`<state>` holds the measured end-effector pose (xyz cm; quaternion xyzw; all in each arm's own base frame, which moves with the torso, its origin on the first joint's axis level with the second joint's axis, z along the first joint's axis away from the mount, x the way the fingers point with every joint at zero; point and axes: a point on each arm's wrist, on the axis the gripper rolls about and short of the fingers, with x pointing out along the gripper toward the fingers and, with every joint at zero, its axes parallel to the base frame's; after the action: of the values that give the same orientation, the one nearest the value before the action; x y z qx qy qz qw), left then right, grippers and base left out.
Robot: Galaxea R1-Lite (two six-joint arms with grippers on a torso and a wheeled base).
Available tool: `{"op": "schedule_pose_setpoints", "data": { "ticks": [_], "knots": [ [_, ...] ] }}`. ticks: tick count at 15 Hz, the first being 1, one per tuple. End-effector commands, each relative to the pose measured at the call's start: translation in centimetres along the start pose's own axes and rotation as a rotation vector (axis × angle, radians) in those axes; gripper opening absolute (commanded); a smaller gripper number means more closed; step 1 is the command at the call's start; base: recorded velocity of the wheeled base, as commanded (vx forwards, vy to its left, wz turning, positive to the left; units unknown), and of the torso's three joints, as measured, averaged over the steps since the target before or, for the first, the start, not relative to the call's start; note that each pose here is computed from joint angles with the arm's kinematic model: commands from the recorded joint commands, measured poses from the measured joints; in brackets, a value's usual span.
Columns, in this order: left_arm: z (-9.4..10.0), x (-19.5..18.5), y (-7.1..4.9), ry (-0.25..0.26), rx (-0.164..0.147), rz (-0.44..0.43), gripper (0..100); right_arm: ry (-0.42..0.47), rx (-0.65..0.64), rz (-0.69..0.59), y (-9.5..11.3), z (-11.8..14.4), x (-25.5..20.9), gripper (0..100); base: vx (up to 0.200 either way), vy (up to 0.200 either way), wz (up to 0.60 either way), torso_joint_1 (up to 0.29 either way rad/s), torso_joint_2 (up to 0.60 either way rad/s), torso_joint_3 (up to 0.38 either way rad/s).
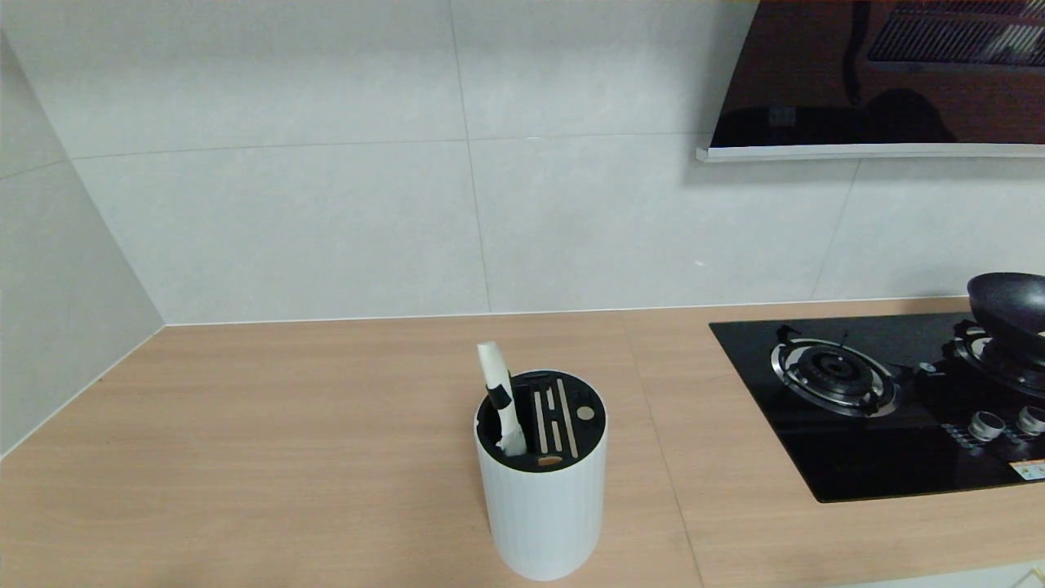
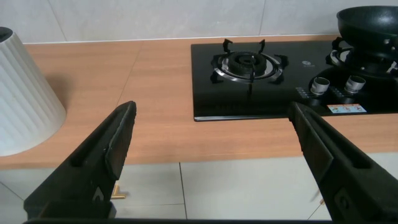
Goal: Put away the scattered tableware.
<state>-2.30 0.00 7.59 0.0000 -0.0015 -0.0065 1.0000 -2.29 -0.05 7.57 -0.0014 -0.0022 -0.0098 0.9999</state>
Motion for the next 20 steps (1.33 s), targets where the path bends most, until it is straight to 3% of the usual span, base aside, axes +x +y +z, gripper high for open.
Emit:
{"op": "schedule_pose_setpoints", "data": {
  "ticks": [1, 20],
  "knots": [
    [0.0, 0.01, 0.0, 0.001, 0.0, 0.001, 100, 0.001, 0.0, 0.0, 0.0, 0.01, 0.01, 100, 0.0, 0.0, 0.0, 0.0, 0.0, 0.0],
    [0.01, 0.01, 0.0, 0.0, 0.0, 0.001, 100, 0.003, 0.0, 0.001, 0.0, 0.01, 0.02, 100, 0.0, 0.0, 0.0, 0.0, 0.0, 0.0]
  ]
}}
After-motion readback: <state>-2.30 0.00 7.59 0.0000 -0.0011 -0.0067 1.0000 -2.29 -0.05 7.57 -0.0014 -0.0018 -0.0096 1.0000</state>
